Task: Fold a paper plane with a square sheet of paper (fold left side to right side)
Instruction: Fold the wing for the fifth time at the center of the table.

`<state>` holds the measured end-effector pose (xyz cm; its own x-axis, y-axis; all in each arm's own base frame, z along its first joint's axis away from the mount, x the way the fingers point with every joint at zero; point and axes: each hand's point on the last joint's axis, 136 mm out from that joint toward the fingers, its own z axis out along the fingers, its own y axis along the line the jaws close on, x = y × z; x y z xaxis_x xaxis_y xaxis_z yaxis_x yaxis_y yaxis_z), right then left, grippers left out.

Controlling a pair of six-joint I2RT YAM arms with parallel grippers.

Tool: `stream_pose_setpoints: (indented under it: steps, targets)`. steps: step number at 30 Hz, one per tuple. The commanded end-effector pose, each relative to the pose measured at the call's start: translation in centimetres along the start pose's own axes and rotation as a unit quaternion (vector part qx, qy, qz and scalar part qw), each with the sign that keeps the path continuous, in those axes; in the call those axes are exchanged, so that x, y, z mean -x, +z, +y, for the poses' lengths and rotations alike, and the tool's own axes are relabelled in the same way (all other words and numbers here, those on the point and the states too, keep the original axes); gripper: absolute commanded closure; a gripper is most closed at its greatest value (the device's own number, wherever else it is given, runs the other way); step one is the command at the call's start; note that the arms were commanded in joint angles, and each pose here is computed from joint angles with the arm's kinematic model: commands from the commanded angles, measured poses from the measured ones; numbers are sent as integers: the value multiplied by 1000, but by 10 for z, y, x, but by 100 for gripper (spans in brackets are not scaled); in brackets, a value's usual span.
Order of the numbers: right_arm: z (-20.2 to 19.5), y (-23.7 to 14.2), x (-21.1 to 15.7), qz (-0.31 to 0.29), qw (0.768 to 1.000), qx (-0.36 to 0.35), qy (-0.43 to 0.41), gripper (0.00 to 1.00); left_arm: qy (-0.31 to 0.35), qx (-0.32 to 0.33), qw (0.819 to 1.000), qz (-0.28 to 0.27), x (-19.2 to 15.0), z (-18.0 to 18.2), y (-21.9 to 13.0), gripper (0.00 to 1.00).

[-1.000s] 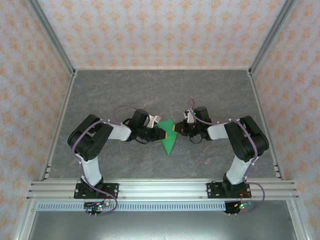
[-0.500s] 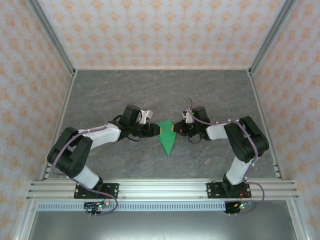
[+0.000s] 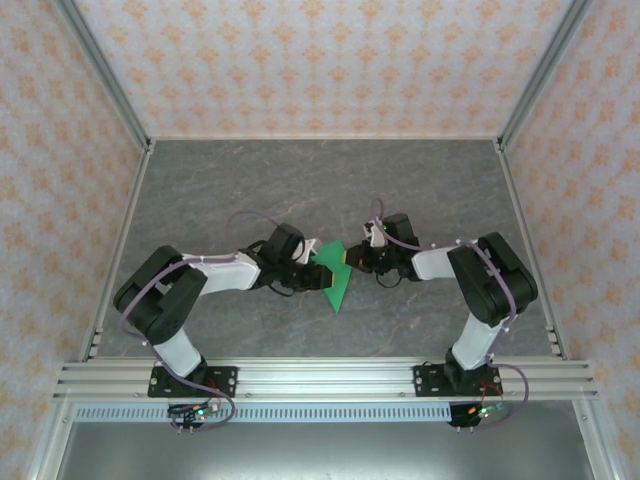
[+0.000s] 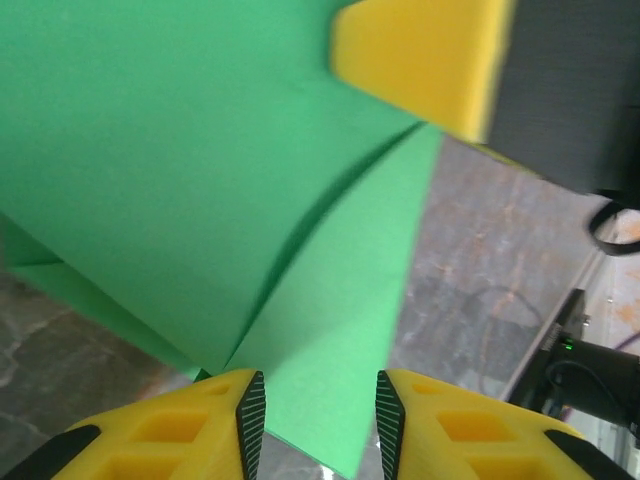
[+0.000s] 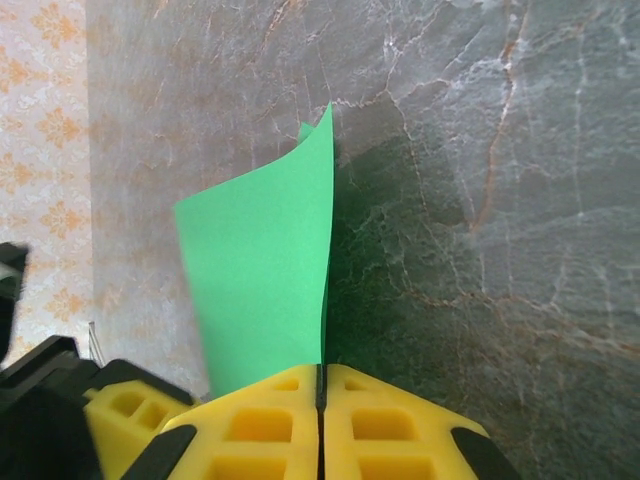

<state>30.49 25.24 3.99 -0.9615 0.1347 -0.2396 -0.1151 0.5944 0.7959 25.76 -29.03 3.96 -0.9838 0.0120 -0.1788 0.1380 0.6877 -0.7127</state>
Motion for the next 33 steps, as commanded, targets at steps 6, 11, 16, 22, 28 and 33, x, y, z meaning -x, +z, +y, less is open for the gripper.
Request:
stream_pose_setpoints:
  steps: [6,11,16,22,28,33]
  targets:
    - [13,-15,2,-13,999,-13,-31,90,-16,35,999,-32,20,21,6,64]
    - [8,-20,-4,-15,999,-27,-25,89,-17,30,999,-37,30,22,5,65]
    - [8,-25,1,-43,999,-30,-14,90,-13,19,998,-57,36,14,-14,65]
    - [12,-23,1,-49,998,-28,-14,90,-7,21,997,-72,29,5,-42,59]
    - [11,-22,1,-52,998,-30,-12,90,-7,-30,997,-68,17,-29,-32,60]
    - [10,-21,-1,-52,998,-32,-11,90,-12,-40,997,-69,17,-44,-11,60]
